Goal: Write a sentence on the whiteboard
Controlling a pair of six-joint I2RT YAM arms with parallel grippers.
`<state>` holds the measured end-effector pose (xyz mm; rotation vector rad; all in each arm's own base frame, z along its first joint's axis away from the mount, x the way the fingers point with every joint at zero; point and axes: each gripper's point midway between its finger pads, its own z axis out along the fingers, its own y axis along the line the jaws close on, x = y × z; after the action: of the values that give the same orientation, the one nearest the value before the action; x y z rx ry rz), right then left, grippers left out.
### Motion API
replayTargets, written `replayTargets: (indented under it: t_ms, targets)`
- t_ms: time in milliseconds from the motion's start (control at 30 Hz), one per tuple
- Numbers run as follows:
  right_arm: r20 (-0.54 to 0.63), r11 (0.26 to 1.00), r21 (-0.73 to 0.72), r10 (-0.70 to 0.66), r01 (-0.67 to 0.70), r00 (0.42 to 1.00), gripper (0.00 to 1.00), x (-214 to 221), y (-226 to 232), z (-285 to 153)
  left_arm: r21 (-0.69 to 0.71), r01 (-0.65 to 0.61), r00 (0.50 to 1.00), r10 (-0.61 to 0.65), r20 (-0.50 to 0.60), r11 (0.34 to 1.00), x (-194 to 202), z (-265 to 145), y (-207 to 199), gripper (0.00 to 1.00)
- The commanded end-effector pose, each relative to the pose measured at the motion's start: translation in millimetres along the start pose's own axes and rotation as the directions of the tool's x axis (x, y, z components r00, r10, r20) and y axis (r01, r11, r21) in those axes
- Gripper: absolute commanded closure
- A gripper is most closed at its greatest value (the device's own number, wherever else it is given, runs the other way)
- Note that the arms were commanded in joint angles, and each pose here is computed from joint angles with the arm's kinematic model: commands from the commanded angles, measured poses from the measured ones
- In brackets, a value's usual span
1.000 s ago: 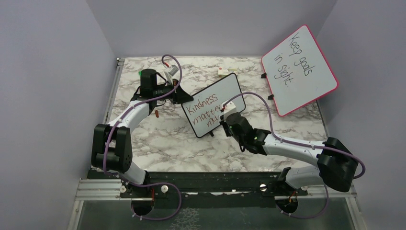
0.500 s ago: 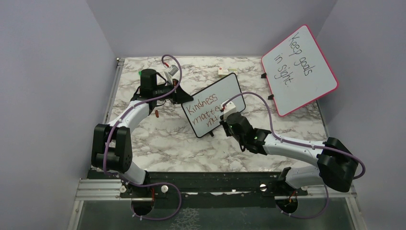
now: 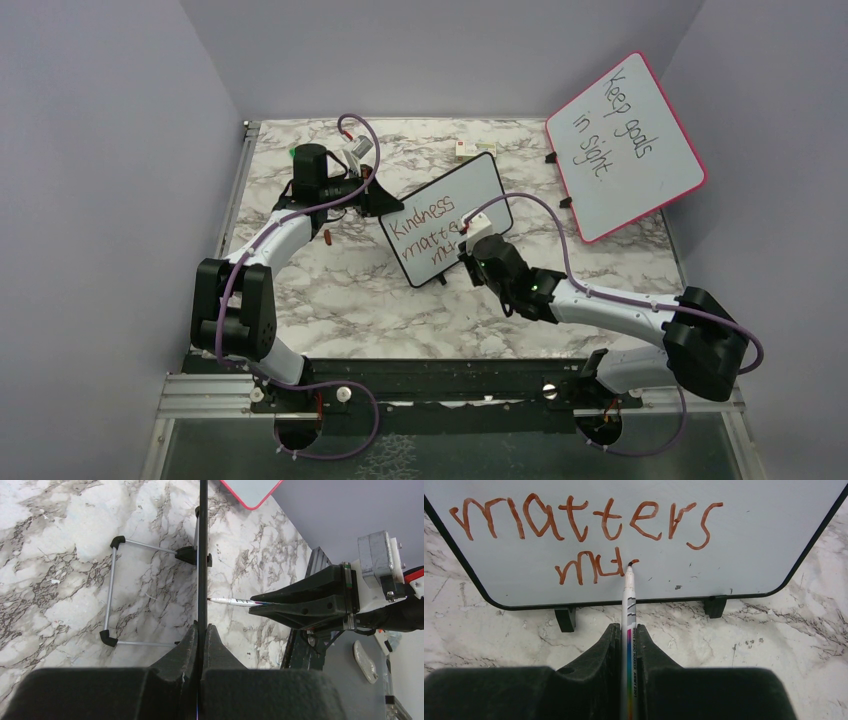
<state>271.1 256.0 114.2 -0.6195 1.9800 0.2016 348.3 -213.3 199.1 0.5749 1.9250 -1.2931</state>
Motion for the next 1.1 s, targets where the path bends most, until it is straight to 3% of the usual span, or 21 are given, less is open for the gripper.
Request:
replayTargets:
  t_ms: [0, 700, 1067]
  targets:
    - [-0.038, 1.0, -0.025, 0.0, 0.0, 0.999, 0.99, 13.1, 3.0, -2.0, -0.029, 0.04, 0.999, -0.041, -0.034, 0.999, 11.8, -1.5, 4.9, 1.0]
    - [-0.05, 0.994, 0.105, 0.031, -0.026, 0.998, 0.99, 19.2, -27.9, -0.1, -0.028, 0.037, 0.999, -0.038, -0.034, 0.999, 11.9, -1.8, 4.3, 1.0]
    - [0.059, 0.998, 0.025, 0.059, -0.06, 0.997, 0.99, -14.6, -20.2, -8.0, -0.028, 0.039, 0.999, -0.04, -0.035, 0.999, 12.1, -1.3, 4.8, 1.0]
